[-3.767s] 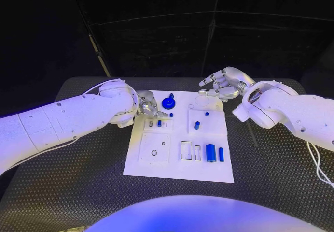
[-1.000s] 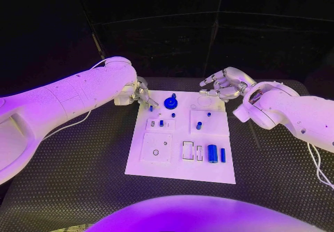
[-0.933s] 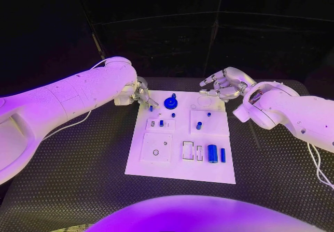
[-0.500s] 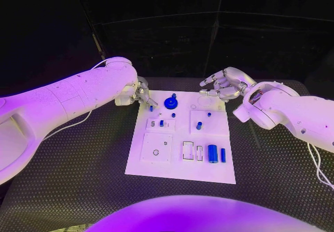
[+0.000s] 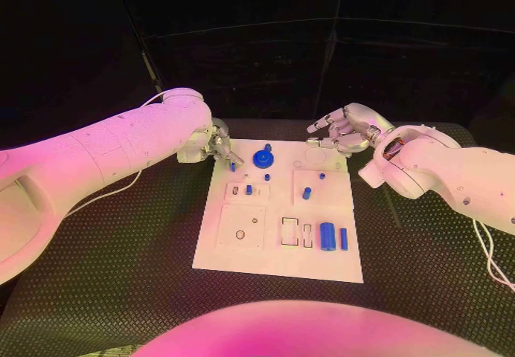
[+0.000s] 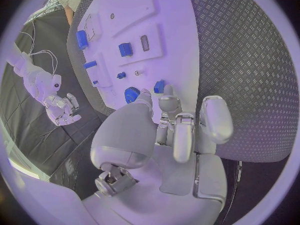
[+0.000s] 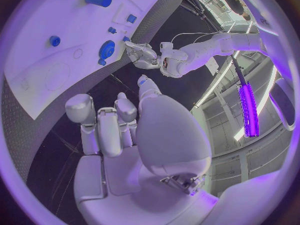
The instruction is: Assemble the parts on the task board
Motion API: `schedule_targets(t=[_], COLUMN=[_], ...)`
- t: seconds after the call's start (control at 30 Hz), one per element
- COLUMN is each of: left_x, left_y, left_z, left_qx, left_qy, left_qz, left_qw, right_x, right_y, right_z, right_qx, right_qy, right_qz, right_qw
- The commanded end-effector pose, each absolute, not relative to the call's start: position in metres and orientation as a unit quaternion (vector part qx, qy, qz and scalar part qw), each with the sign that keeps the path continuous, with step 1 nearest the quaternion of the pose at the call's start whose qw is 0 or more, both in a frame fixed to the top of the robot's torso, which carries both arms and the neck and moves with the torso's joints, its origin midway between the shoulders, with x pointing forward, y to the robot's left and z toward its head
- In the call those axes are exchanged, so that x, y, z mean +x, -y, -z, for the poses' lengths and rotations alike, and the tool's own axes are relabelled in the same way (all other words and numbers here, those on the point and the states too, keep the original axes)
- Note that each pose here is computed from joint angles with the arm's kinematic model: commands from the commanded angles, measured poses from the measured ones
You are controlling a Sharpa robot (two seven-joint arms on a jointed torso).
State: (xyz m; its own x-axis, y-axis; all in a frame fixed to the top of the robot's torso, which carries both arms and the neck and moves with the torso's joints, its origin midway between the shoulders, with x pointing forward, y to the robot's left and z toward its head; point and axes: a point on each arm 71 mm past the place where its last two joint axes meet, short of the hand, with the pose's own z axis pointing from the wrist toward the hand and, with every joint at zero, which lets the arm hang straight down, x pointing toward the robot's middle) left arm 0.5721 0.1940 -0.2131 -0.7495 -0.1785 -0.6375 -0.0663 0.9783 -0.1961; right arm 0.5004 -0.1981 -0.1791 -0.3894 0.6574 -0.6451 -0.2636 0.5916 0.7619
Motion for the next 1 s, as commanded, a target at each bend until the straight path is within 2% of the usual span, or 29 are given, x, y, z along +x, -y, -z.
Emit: schedule_targets(t=[0.03,1.0], left_x=[0.5715,0.5705], left_y=[-0.1927,-0.192], left_z=[0.2128,0.2139], left_qx=[-0.062,-0.078], left_qy=[-0.934,-0.932], left_qz=[0.083,0.1], left_qw=[0.342,0.339], right_x=[0.5003,0.5004], right_y=[0.1965,0.197], right_z=[0.1775,0.1775], right_qx=[0.133,0.133], right_qy=[-0.712,-0.712], right_qz=[-0.435,-0.435], right_qw=[0.534,0.535])
